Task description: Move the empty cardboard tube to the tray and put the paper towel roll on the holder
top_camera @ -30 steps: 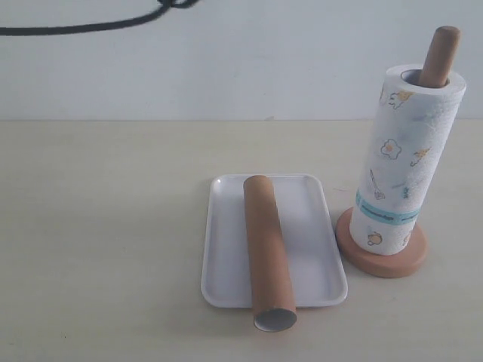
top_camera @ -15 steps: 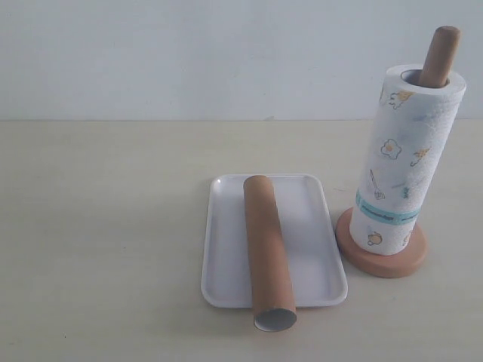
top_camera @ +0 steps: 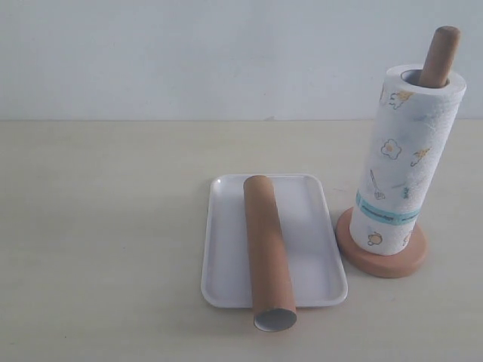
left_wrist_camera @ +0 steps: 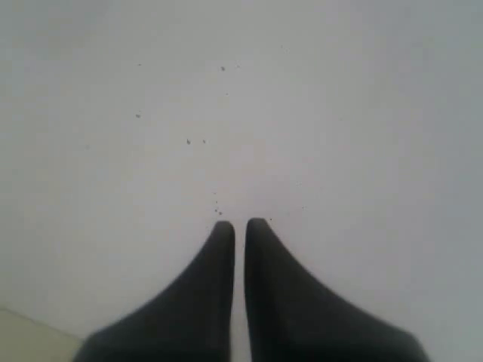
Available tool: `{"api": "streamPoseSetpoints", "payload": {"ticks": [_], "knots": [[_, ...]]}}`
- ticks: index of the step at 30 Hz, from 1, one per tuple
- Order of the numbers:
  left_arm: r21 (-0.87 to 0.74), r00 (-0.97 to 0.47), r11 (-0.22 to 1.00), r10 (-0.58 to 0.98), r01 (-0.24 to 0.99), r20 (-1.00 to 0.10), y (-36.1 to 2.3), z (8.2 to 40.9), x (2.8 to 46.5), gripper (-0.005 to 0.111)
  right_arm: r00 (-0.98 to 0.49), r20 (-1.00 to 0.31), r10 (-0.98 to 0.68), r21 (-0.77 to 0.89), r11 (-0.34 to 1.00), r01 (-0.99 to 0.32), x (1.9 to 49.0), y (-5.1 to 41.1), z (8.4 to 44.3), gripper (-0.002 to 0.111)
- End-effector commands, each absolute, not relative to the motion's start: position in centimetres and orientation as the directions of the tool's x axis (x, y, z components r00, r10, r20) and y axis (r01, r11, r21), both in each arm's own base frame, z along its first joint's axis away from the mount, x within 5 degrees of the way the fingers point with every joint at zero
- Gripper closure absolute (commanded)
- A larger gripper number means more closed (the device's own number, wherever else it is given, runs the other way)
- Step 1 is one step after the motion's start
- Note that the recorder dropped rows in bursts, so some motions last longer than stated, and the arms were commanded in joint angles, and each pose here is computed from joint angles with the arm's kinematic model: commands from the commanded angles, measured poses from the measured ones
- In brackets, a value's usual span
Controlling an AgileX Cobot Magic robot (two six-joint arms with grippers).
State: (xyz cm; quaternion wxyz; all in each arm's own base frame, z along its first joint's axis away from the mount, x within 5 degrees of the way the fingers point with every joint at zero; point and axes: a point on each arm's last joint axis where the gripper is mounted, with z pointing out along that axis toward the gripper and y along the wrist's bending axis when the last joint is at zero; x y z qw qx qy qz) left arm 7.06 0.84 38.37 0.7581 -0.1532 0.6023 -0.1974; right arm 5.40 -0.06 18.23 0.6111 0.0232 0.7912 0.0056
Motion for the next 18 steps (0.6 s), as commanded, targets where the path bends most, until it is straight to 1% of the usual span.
{"api": "streamPoseSetpoints", "payload": {"ticks": [1,3,5,7,8,9,11,13,15,18], "knots": [[-0.57,0.178,0.806,-0.591,0.159,-0.787,1.3,37.8,5.7,0.102,-0.244,-0.969,0.045,0.038,0.999,0.034,5.4,-0.1,18.3,0.108],[-0.55,0.179,0.813,-0.579,0.192,-0.795,1.1,38.0,5.5,0.102,-0.244,-0.969,0.045,0.038,0.999,0.034,5.4,-0.1,18.3,0.108],[-0.459,0.177,0.869,-0.488,0.182,-0.854,1.0,38.1,5.4,0.102,-0.244,-0.969,0.045,0.038,0.999,0.034,5.4,-0.1,18.3,0.108],[-0.24,0.15,0.961,-0.26,0.138,-0.954,0.8,37.6,5.5,0.102,-0.244,-0.969,0.045,0.038,0.999,0.034,5.4,-0.1,18.3,0.108],[-0.101,0.111,0.988,-0.115,0.12,-0.987,0.7,37.1,5.6,0.102,-0.244,-0.969,0.045,0.038,0.999,0.034,5.4,-0.1,18.3,0.108],[0.023,0.074,0.992,0.014,0.12,-0.997,0.5,36.6,5.7,0.102,-0.244,-0.969,0.045,0.038,0.999,0.034,5.4,-0.1,18.3,0.108],[0.278,0.009,0.938,0.282,0.205,-0.959,-0.2,35.4,5.6,0.102,-0.244,-0.969,0.045,0.038,0.999,0.034,5.4,-0.1,18.3,0.108],[0.392,-0.002,0.865,0.413,0.312,-0.911,-1.0,34.6,5.4,0.102,-0.244,-0.969,0.045,0.038,0.999,0.034,5.4,-0.1,18.3,0.108],[0.385,0.017,0.84,0.41,0.381,-0.912,-1.6,34.5,5.1,0.102,-0.244,-0.969,0.045,0.038,0.999,0.034,5.4,-0.1,18.3,0.108],[0.308,-0.013,0.865,0.341,0.395,-0.94,-1.8,34.4,5.1,0.102,-0.244,-0.969,0.045,0.038,0.999,0.034,5.4,-0.1,18.3,0.108]]}}
